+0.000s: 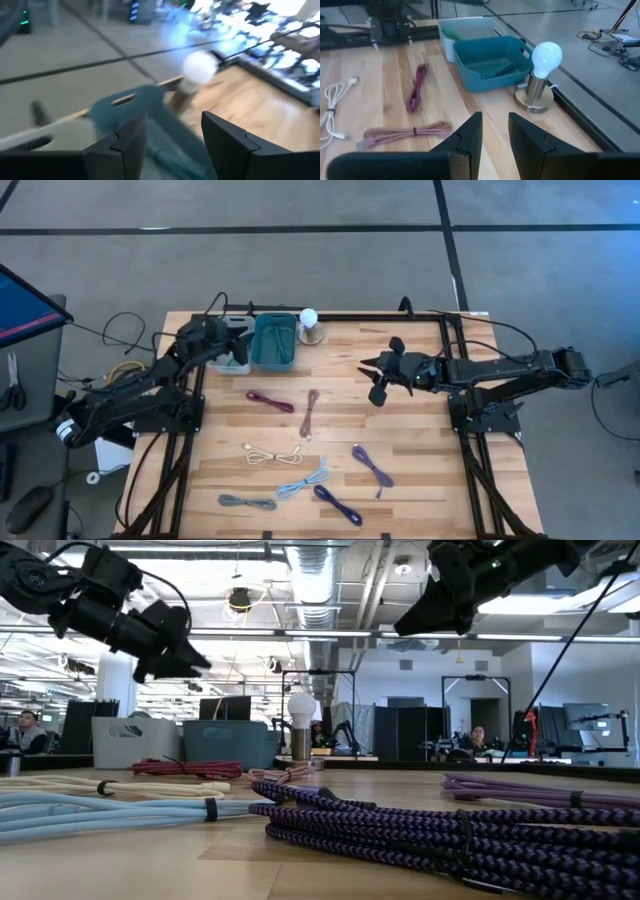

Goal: Pick & Place USB Port
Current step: Put the purple charger cable into the gray bin

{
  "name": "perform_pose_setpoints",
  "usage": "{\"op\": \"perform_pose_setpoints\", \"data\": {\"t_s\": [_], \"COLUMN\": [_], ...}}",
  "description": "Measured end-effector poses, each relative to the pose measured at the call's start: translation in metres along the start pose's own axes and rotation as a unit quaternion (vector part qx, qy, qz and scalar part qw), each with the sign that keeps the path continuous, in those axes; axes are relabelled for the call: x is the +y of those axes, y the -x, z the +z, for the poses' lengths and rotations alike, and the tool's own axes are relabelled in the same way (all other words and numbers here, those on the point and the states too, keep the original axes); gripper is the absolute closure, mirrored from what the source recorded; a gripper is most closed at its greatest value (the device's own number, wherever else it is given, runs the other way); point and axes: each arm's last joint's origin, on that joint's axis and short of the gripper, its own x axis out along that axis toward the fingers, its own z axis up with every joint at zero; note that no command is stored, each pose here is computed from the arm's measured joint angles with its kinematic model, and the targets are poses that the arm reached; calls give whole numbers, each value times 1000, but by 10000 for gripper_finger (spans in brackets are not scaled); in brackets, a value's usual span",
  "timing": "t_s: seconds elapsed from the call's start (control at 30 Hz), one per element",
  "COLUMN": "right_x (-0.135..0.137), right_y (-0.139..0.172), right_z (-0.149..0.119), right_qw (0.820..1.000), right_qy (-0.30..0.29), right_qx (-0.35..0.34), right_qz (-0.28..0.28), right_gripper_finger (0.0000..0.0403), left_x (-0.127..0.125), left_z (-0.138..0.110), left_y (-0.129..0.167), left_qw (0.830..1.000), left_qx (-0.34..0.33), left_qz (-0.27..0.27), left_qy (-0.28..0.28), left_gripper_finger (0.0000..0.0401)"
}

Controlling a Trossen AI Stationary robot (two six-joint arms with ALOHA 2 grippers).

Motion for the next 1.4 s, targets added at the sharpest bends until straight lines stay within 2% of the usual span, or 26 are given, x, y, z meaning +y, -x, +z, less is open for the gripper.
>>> {"op": "perform_pose_setpoints", "data": {"t_s": [0.1,0.2,0.27,0.37,0.47,0.6,0.7,0.8,0.97,1.07,1.3,1.4], "right_x": [1,1,2,5,10,20,24,29,39,44,62,74], "right_y": [0,4,7,12,16,20,23,25,34,45,64,65], "right_z": [-5,-15,-21,-29,-29,-26,-22,-16,-9,-13,-18,-24], "right_qw": [999,996,991,984,983,981,980,979,969,956,922,908], "right_qy": [27,58,73,90,74,68,78,62,-33,-68,-200,-236], "right_qx": [25,75,108,153,164,164,155,151,192,252,307,325], "right_qz": [1,3,6,15,35,82,97,120,150,136,123,116], "right_gripper_finger": [316,316,316,316,316,316,316,316,316,318,332,332], "left_x": [-7,-15,-21,-30,-41,-59,-72,-82,-90,-92,-92,-92], "left_z": [8,14,16,14,12,12,14,13,11,11,10,10], "left_y": [1,3,5,6,7,12,18,23,26,27,27,27], "left_qw": [995,978,967,956,945,921,899,889,889,888,888,888], "left_qx": [-30,-49,-48,-38,-33,-42,-64,-77,-86,-85,-82,-80], "left_qz": [-95,-202,-249,-289,-326,-387,-432,-449,-447,-449,-450,-450], "left_qy": [-10,-22,-19,-16,-9,-15,-31,-39,-47,-48,-46,-46], "left_gripper_finger": [215,215,215,215,215,215,215,215,215,215,215,215]}}
